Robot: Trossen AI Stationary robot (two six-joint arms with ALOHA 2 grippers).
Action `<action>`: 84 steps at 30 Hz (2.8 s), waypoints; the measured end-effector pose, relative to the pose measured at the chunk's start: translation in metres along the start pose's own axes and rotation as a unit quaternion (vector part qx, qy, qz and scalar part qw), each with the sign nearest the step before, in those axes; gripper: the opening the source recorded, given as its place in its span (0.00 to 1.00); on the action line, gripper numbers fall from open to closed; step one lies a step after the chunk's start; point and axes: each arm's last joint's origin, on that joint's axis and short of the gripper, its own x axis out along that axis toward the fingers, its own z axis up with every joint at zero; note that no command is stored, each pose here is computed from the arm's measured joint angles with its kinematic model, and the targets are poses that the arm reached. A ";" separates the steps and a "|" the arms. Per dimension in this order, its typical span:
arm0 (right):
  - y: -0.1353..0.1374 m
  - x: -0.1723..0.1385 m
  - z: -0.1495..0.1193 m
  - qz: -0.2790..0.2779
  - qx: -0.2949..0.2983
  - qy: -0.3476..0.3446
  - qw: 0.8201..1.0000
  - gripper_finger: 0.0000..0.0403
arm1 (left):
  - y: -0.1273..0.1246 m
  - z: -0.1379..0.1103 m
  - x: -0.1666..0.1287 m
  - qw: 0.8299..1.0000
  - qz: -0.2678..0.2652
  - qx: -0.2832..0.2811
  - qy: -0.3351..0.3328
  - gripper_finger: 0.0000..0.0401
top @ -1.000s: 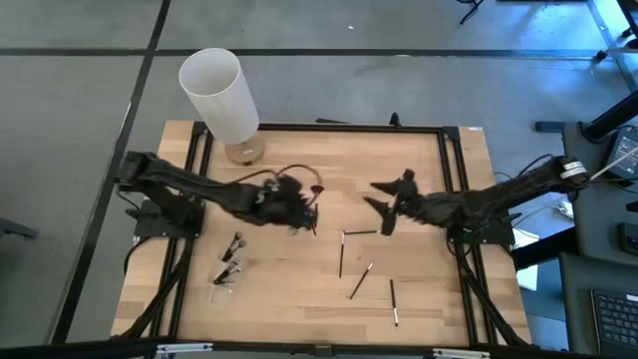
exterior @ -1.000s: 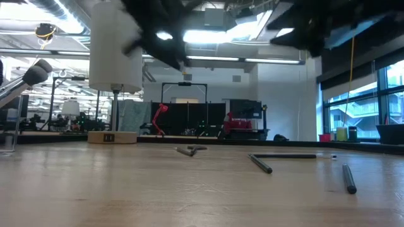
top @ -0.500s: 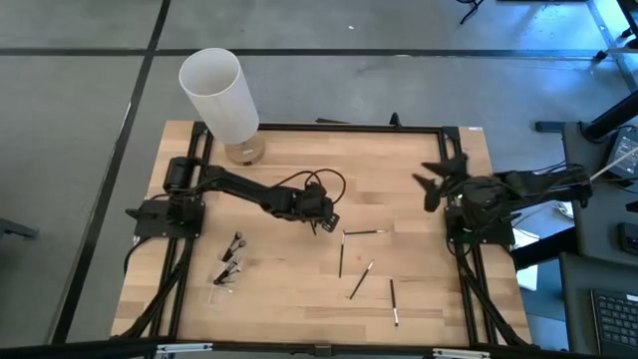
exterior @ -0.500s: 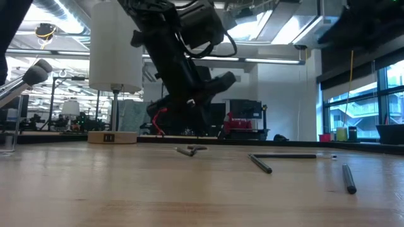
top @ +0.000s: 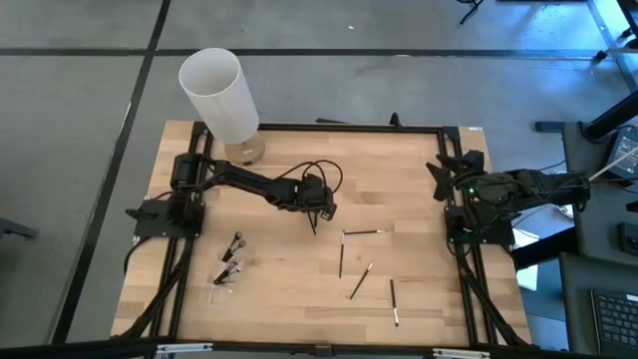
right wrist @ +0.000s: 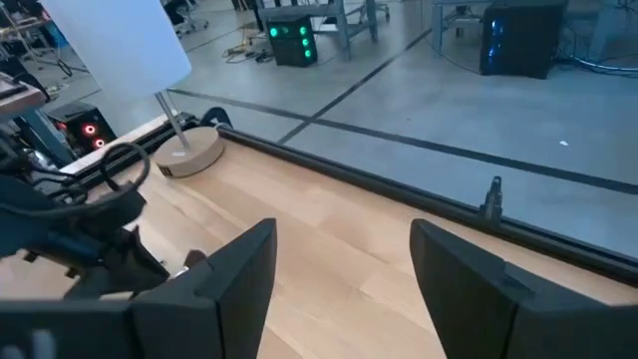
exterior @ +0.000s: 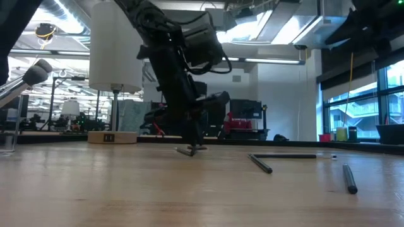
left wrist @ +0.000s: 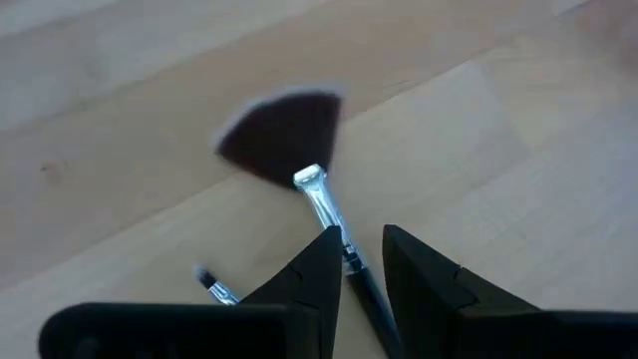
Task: Put items in baskets/containers
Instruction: Put the black highlighter brush into the transparent organizer
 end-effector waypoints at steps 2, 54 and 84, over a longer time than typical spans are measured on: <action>0.002 0.001 0.000 0.001 0.000 -0.001 1.000 0.57 | 0.001 -0.001 0.004 1.000 0.005 0.002 0.003 0.18; 0.024 0.015 -0.006 0.012 -0.027 0.037 0.999 0.57 | 0.040 -0.113 -0.278 0.951 -0.145 0.244 -0.126 0.06; 0.031 0.019 -0.006 0.011 -0.029 0.038 0.999 0.57 | 0.079 -0.249 -0.265 0.953 -0.057 0.229 -0.191 0.07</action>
